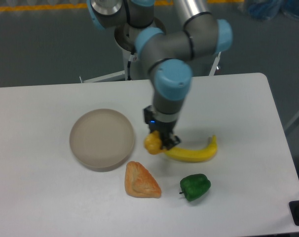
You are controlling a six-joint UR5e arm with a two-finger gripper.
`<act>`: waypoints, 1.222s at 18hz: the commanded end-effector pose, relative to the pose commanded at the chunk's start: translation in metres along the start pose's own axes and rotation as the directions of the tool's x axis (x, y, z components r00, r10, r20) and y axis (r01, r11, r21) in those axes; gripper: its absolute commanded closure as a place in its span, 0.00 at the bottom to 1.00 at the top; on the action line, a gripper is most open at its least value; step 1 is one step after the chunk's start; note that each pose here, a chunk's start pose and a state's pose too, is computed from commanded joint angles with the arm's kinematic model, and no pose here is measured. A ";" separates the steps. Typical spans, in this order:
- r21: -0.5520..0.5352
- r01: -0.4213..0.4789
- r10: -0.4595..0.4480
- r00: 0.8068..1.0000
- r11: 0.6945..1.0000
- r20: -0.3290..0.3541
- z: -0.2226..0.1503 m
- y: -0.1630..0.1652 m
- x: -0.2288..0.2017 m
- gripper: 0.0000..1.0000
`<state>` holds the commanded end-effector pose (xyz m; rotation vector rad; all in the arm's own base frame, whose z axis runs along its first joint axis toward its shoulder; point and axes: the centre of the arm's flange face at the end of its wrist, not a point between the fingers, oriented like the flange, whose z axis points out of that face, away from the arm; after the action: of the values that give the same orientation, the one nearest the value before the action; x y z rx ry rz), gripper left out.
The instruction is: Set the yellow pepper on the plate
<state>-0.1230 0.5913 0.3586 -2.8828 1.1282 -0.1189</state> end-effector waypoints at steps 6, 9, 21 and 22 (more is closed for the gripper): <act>-0.046 0.021 -0.024 0.997 0.999 -0.075 0.050 -0.034 0.055 0.63; -0.029 0.008 -0.009 0.999 1.000 -0.040 0.074 -0.050 0.077 0.58; -0.018 0.109 -0.108 0.992 0.994 0.060 0.048 -0.013 0.048 0.00; -0.016 0.115 -0.114 0.991 0.993 0.068 0.043 0.001 0.036 0.00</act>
<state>-0.0935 0.5662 0.3177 -2.9444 0.9586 -0.0148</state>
